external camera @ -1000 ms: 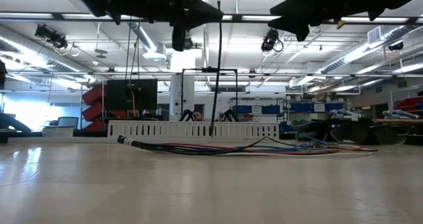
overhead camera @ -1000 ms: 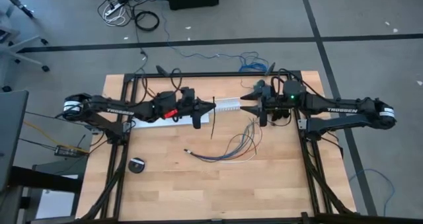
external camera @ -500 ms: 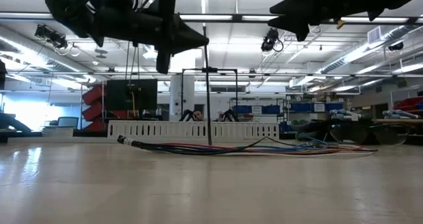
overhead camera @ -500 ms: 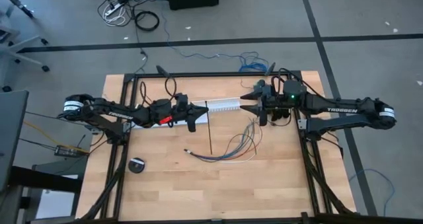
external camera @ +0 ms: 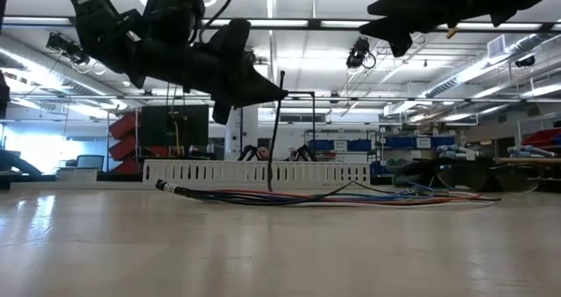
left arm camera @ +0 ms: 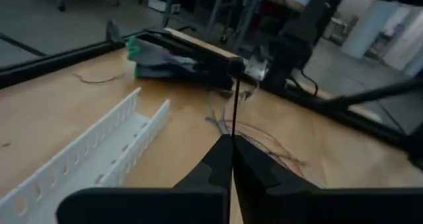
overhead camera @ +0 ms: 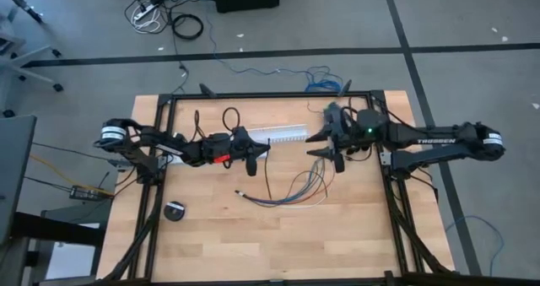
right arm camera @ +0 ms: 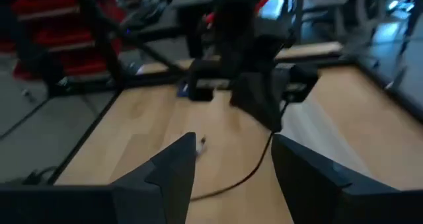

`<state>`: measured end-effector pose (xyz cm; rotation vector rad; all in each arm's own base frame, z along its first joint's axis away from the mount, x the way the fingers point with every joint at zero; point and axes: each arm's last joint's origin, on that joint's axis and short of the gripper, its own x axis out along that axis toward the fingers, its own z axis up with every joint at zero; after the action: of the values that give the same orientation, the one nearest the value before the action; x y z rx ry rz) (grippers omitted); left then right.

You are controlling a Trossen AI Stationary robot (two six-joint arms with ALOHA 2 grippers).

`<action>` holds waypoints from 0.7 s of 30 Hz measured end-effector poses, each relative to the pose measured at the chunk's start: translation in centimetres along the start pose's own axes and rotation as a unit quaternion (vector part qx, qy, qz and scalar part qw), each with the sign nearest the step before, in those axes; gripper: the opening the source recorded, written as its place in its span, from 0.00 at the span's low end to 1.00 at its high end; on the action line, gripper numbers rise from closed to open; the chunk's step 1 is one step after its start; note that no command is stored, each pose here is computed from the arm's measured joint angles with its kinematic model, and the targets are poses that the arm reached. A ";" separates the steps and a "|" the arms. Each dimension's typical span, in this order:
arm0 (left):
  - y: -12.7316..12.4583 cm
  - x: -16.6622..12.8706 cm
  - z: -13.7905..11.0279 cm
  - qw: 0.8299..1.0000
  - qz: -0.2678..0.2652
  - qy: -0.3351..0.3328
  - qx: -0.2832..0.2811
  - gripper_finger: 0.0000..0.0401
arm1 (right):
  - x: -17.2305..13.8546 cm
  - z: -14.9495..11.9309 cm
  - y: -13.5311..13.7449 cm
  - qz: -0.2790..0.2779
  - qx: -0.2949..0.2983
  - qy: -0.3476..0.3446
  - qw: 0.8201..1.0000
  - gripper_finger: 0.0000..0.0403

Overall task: Ziptie cables
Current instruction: Wrap the colored wires together using a zip tie

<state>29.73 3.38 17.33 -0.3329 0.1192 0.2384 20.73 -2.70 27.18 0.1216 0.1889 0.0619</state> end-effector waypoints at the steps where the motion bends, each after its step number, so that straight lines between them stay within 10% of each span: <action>1: 0.0 0.0 0.1 1.000 -0.004 -0.003 0.007 0.00 | 0.2 -0.1 0.1 0.004 0.000 0.004 1.000 0.48; 21: -1.5 0.0 -0.7 0.997 -0.064 0.019 0.038 0.00 | 6.2 -5.3 3.3 0.070 0.008 0.116 0.991 0.47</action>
<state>30.02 1.71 17.11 -0.2687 0.1437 0.0998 25.68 1.58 21.30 0.1429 0.4127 0.2152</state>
